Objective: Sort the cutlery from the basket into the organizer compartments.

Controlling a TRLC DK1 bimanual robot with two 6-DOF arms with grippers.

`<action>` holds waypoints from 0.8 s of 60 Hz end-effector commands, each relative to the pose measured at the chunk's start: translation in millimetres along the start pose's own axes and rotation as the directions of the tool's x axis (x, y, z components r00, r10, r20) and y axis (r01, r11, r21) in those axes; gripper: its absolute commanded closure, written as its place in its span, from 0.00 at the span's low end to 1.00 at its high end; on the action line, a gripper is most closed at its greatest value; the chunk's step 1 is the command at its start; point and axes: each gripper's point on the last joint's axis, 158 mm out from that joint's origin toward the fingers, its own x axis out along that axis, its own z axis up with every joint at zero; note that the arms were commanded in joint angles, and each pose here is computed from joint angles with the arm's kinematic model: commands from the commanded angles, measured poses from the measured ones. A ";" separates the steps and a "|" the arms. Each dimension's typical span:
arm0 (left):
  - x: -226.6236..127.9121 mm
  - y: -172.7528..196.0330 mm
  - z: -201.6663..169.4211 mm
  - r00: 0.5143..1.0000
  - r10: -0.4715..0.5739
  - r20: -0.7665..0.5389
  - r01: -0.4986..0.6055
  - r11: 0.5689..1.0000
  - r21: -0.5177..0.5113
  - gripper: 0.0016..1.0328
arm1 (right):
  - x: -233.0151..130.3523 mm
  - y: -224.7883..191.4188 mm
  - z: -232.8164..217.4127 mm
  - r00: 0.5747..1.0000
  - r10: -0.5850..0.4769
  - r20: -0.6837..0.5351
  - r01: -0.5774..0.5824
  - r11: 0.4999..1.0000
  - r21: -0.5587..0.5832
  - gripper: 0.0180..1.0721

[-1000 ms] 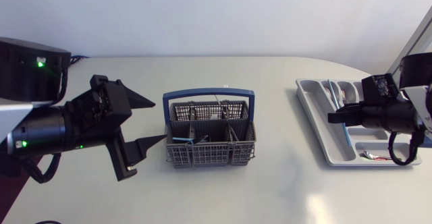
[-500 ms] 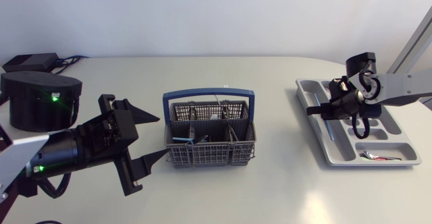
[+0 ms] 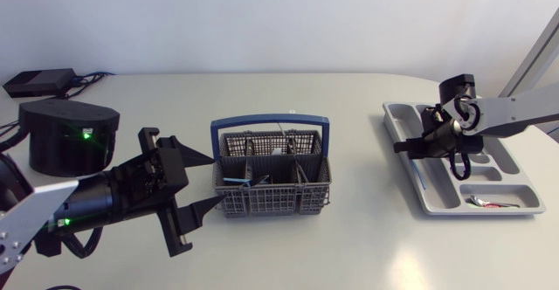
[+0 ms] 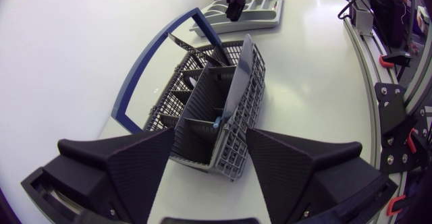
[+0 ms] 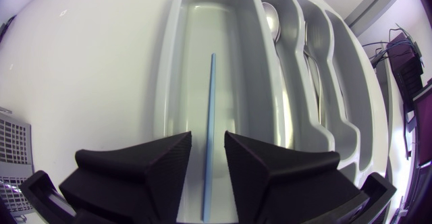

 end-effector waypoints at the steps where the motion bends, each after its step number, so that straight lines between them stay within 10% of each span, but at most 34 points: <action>1: 2.7 -7.7 -0.7 1.000 -0.028 0.007 0.028 0.999 -0.018 0.36 | -16.0 -1.8 3.9 0.999 -0.015 0.031 0.016 1.000 -0.011 0.43; 15: 1.5 -7.2 -3.9 0.999 -0.030 0.013 0.031 0.999 -0.044 0.56 | -72.5 13.9 16.2 0.985 -0.005 0.173 0.021 0.996 -0.086 0.43; 30: 0.3 -13.0 -16.3 0.999 -0.043 -0.001 0.043 0.998 -0.052 0.85 | -120.7 80.9 -1.5 0.960 0.142 0.242 -0.073 0.959 -0.275 0.93; 48: 5.3 -41.0 -35.2 0.979 -0.201 0.003 0.201 0.976 -0.089 0.97 | -185.9 198.3 -78.5 0.839 0.527 0.135 -0.356 0.720 -0.596 0.94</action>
